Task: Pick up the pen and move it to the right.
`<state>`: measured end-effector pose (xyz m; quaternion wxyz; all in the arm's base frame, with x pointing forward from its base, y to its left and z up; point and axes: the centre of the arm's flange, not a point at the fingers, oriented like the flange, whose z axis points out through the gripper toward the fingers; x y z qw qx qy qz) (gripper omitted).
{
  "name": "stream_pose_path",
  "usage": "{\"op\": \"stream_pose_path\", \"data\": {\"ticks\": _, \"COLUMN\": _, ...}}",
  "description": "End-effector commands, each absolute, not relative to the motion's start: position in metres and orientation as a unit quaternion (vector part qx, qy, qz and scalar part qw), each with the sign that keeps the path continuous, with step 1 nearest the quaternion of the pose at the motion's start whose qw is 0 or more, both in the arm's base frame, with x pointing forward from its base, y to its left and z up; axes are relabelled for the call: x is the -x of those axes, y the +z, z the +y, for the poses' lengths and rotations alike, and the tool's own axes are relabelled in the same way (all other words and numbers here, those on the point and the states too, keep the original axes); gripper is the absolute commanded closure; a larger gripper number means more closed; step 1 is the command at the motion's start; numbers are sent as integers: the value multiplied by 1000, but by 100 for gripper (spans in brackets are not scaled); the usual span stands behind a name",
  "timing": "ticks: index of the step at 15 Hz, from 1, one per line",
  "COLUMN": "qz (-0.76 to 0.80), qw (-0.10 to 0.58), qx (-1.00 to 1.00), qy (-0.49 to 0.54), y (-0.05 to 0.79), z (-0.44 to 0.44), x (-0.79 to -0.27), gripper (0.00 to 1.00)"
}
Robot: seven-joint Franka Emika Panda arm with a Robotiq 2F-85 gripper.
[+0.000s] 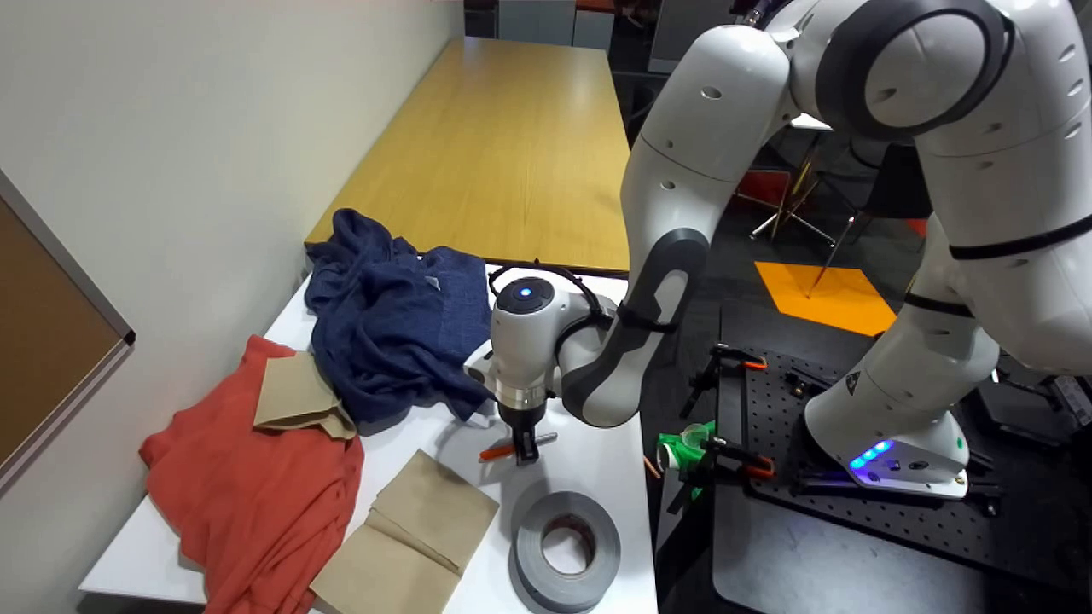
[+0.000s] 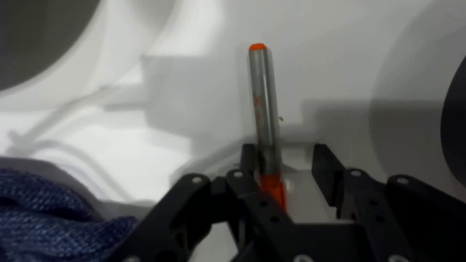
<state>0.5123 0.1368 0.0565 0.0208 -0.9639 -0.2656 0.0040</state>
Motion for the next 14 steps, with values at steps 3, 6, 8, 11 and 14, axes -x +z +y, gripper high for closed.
{"op": "stream_pose_path", "data": {"ticks": 3, "qz": -258, "qw": 26, "qx": 966, "qy": 5, "y": 62, "z": 133, "x": -519, "gripper": 99}}
{"op": "stream_pose_path", "data": {"ticks": 6, "qz": -247, "qw": 30, "qx": 968, "qy": 1, "y": 78, "z": 133, "x": -515, "gripper": 96}}
{"op": "stream_pose_path", "data": {"ticks": 8, "qz": -232, "qw": 27, "qx": 972, "qy": -6, "y": 96, "z": 135, "x": -510, "gripper": 96}}
{"op": "stream_pose_path", "data": {"ticks": 11, "qz": -192, "qw": 20, "qx": 981, "qy": -25, "y": 131, "z": 132, "x": -507, "gripper": 96}}
{"op": "stream_pose_path", "data": {"ticks": 14, "qz": -130, "qw": 10, "qx": 990, "qy": -52, "y": 171, "z": 123, "x": -505, "gripper": 96}}
